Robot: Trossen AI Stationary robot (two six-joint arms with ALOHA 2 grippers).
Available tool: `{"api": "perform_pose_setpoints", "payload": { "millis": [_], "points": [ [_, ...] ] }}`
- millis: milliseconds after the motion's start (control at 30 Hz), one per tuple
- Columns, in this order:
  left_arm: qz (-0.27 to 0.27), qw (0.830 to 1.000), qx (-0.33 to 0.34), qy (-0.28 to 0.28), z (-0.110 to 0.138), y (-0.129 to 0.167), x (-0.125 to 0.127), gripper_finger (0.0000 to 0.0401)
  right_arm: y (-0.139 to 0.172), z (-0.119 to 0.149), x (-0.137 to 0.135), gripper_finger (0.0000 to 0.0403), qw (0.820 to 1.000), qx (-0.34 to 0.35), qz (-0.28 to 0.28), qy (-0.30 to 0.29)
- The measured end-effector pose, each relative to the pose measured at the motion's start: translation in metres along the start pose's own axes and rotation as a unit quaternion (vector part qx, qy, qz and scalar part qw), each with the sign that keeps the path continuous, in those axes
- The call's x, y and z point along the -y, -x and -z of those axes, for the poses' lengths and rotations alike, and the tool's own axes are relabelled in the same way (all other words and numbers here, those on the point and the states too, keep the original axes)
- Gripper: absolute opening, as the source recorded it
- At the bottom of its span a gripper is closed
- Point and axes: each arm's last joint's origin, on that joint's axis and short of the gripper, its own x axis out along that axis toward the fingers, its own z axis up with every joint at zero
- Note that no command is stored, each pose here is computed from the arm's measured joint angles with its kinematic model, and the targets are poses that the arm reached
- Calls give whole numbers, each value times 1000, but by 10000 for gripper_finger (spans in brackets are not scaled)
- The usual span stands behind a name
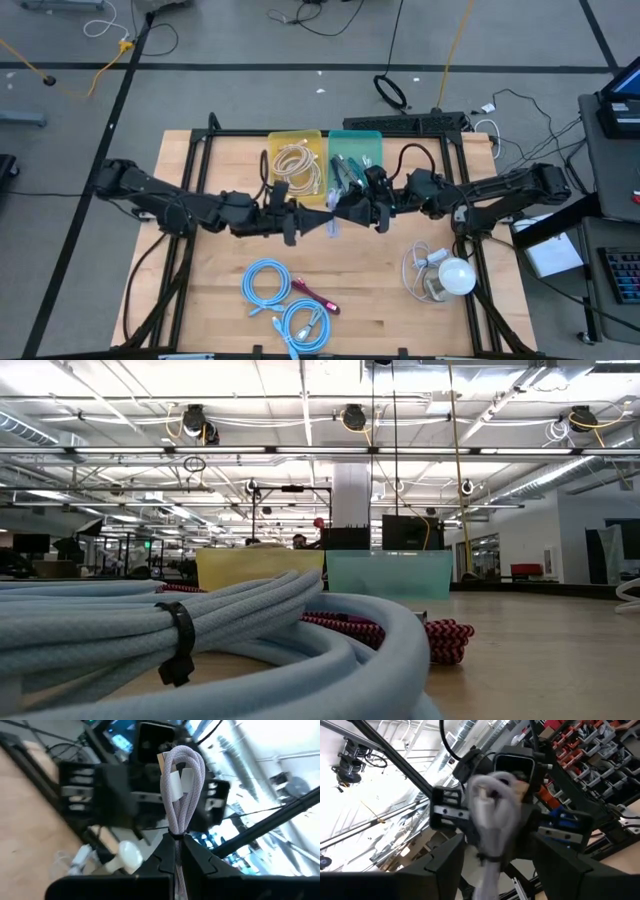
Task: Pick and place USB-C Cables
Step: Put the small purple charger cable into the green bin
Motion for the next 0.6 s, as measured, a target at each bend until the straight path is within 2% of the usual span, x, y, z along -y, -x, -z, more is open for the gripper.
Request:
{"api": "perform_pose_setpoints", "payload": {
  "millis": [200,400,467,600],
  "points": [
    [5,1000,-17,-3,2,-12,-1,8,0,0,0,153,1000,-2,-2,4],
    [-15,1000,-18,-11,0,-11,-4,9,0,1,0,69,1000,-14,-8,3],
    [-6,1000,-28,-10,-2,-9,-2,15,0,1,-1,43,1000,-15,-13,4],
    [30,997,-69,-17,-7,-6,0,46,1,0,-2,35,1000,-24,-17,7]
  ]
}}
